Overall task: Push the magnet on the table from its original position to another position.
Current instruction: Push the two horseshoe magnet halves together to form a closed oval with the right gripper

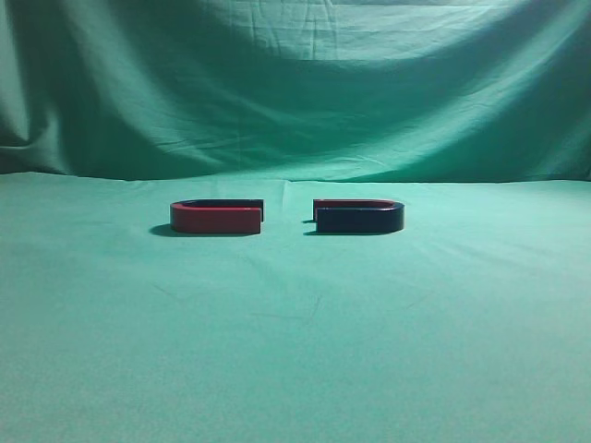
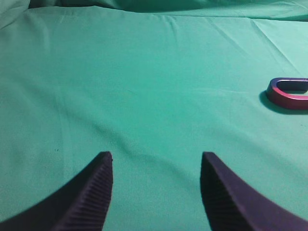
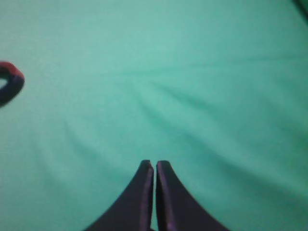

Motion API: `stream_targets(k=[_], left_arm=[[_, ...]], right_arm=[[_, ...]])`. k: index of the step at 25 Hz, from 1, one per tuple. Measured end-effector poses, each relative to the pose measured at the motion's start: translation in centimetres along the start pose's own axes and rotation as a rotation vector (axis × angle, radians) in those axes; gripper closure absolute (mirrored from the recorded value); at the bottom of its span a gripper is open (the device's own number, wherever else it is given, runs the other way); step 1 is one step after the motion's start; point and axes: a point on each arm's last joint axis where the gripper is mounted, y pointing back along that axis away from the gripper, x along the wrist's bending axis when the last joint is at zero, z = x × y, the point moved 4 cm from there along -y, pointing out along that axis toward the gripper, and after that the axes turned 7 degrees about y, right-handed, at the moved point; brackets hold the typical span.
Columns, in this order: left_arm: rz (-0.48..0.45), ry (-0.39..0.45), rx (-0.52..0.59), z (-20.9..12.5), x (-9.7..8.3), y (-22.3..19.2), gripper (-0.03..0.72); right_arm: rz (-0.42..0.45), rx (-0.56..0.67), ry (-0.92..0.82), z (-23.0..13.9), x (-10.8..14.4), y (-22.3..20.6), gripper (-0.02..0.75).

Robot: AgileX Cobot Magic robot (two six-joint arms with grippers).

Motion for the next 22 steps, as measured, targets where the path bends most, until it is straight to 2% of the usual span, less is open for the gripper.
stream_targets(k=[4, 8, 12, 16, 22], left_arm=[[0.000, 0.000, 0.000, 0.0, 0.0, 0.0, 0.316], [0.000, 0.000, 0.000, 0.0, 0.0, 0.0, 0.316], [0.000, 0.000, 0.000, 0.0, 0.0, 0.0, 0.316], [0.000, 0.000, 0.000, 0.0, 0.0, 0.0, 0.316], [0.000, 0.000, 0.000, 0.0, 0.0, 0.0, 0.316]], right_arm=[[0.017, 0.241, -0.016, 1.3, 0.2, -2.6, 0.738], [0.056, 0.362, -0.020, 2.7, 0.6, -4.4, 0.738], [0.124, 0.394, -0.010, 4.6, 1.5, -6.1, 0.738], [0.204, 0.416, 0.067, 6.4, 4.0, -8.2, 0.738], [0.242, 0.497, 0.137, 7.9, 7.4, -13.9, 0.738]])
